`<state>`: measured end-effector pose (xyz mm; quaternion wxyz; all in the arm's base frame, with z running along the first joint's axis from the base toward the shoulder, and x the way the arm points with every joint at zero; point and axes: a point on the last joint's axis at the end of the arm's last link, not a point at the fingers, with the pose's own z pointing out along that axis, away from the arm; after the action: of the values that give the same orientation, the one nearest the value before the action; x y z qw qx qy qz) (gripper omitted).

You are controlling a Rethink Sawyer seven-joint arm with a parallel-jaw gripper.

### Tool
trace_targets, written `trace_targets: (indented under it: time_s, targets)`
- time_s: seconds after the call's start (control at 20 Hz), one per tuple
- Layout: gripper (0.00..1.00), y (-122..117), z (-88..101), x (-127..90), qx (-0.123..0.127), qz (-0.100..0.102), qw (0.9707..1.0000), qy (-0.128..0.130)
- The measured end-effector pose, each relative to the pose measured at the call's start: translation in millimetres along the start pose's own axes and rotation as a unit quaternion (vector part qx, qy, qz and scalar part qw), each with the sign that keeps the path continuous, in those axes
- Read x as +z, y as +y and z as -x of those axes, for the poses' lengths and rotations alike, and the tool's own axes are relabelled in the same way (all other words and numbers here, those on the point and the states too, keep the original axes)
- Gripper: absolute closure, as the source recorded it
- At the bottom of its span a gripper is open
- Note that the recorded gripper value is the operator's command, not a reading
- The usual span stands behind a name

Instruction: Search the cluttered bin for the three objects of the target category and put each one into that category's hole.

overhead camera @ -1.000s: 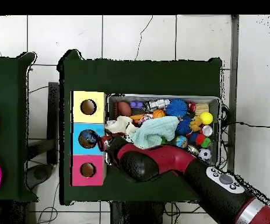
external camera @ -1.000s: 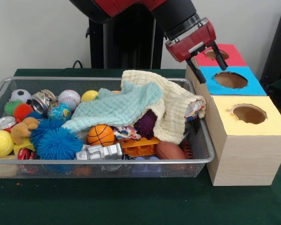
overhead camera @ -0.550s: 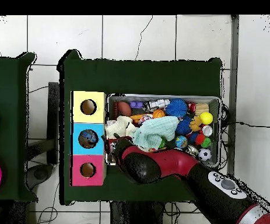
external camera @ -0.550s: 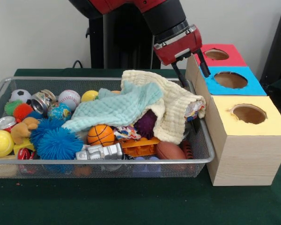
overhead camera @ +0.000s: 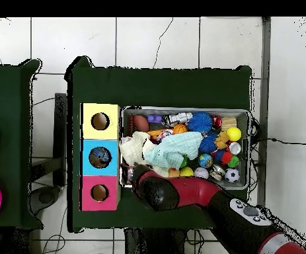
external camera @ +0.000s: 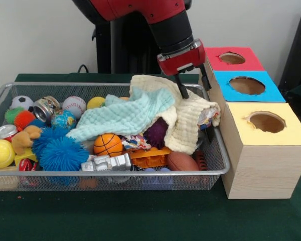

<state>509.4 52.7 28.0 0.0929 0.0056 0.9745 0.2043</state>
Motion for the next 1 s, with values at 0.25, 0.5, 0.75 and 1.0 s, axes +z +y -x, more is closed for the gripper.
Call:
trace_targets:
  time_s: [0.25,0.5,0.75,1.0]
  targets:
    - [0.0,-11.7,-22.3,20.9,0.026,-0.019,0.9989,0.036]
    - [0.0,-27.6,-31.8,40.1,0.041,-0.037,0.9971,0.053]
    - [0.0,-33.7,-22.3,57.3,0.036,-0.049,0.9971,0.046]
    - [0.0,-37.2,-22.6,78.3,0.009,-0.069,0.9974,0.017]
